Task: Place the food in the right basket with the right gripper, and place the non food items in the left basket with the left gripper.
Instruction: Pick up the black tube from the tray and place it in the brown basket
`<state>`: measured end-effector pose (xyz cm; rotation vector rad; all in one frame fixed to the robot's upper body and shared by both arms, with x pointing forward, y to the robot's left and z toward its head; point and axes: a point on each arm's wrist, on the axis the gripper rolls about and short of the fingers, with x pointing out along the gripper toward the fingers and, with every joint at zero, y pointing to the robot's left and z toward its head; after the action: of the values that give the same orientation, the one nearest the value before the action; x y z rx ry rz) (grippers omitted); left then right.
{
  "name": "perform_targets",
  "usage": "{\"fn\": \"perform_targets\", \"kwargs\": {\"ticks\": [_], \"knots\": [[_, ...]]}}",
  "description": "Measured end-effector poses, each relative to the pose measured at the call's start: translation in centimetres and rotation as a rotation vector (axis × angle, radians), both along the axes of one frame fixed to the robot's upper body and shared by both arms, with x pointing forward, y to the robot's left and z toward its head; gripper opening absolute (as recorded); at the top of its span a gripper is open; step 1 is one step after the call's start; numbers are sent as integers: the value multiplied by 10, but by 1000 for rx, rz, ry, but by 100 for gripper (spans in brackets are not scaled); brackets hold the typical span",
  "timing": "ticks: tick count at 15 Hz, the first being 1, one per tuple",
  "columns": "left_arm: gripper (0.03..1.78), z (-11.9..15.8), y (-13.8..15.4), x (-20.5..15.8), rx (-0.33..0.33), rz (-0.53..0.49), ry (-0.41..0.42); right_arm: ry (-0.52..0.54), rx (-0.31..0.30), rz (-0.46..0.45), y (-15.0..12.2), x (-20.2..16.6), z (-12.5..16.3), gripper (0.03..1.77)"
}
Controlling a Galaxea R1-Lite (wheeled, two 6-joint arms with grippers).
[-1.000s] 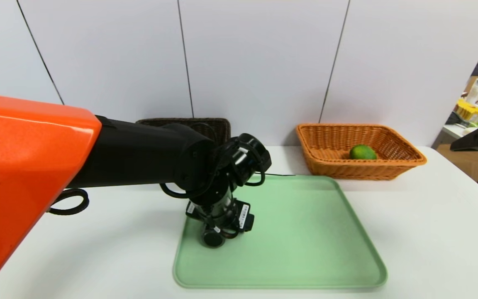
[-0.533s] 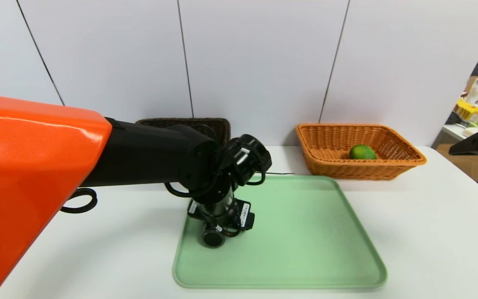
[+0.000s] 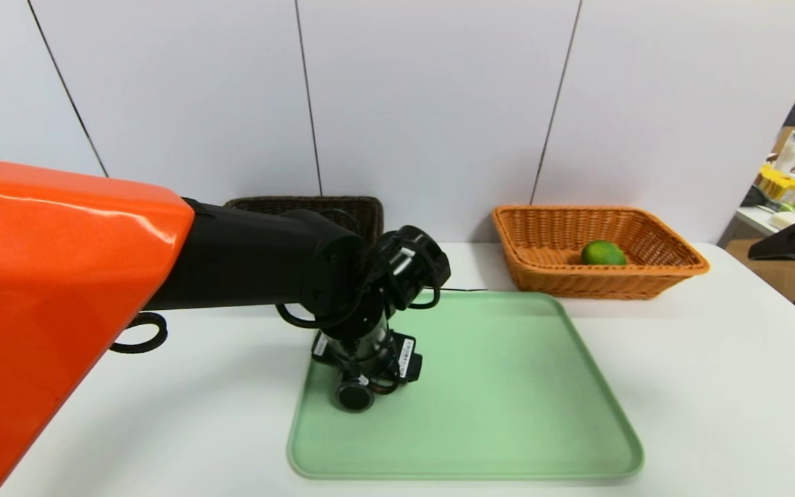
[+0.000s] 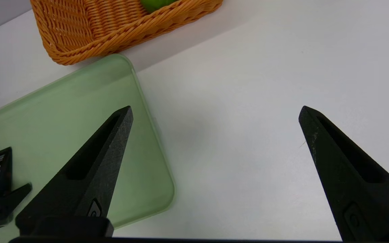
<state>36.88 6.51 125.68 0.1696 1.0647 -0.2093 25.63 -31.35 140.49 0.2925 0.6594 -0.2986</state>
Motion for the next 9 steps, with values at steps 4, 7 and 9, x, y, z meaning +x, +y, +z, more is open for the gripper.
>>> {"fn": "perform_targets", "kwargs": {"ticks": [4, 7, 9], "knots": [[129, 0, 0, 0, -5, 11, 1, 4, 0, 0, 0, -1, -1, 169], [92, 1, 0, 0, -6, 11, 0, 4, 0, 0, 0, -2, -2, 169], [79, 1, 0, 0, -7, 11, -1, 5, -1, 0, 0, -2, -2, 169]]}}
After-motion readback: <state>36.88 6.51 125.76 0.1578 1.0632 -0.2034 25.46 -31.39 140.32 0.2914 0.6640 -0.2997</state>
